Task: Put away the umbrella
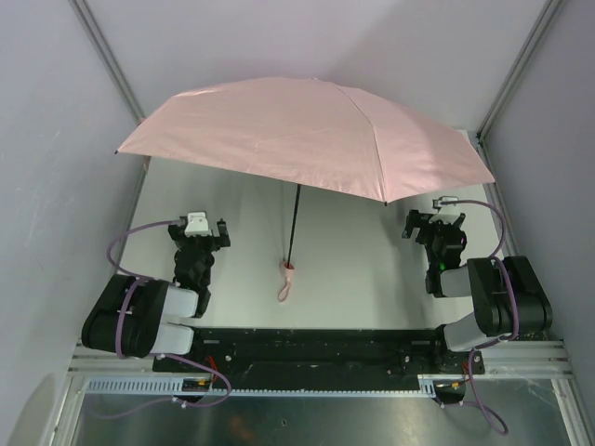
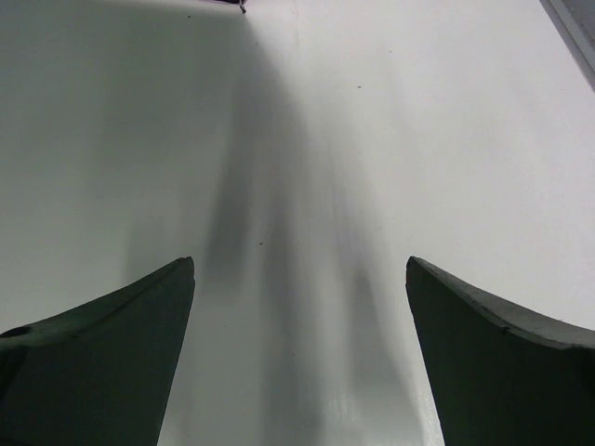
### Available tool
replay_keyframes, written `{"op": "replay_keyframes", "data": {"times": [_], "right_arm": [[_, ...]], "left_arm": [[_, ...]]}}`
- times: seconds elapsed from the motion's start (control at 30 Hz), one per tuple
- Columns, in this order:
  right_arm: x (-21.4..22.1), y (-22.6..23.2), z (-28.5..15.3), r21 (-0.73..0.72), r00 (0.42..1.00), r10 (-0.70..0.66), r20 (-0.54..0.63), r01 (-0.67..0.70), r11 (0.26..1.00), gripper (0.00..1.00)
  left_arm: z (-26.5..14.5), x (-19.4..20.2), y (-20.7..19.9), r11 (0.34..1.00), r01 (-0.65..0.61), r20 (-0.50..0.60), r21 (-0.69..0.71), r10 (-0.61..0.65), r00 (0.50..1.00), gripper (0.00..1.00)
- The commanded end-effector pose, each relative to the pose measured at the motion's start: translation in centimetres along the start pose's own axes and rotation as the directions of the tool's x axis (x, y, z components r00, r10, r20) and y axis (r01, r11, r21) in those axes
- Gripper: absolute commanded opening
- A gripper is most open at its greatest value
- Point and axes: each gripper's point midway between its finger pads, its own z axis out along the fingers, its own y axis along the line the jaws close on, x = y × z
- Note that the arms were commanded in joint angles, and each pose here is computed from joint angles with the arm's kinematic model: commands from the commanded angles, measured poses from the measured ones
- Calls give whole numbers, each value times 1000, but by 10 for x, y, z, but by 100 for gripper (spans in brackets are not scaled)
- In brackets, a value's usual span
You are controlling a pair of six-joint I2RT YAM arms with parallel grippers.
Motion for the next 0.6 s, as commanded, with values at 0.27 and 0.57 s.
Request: {"op": "replay_keyframes", "data": {"times": [0.27, 0.57], "right_arm": [[-29, -11, -5, 116, 998, 5, 67, -13, 993, 99], [-60, 26, -40, 184, 992, -64, 106, 43, 982, 99]], "left_arm": [[-6, -46, 21, 994, 51, 131, -98, -38, 991, 100], [-28, -112, 23, 883, 453, 265, -124, -411, 872, 99]]}}
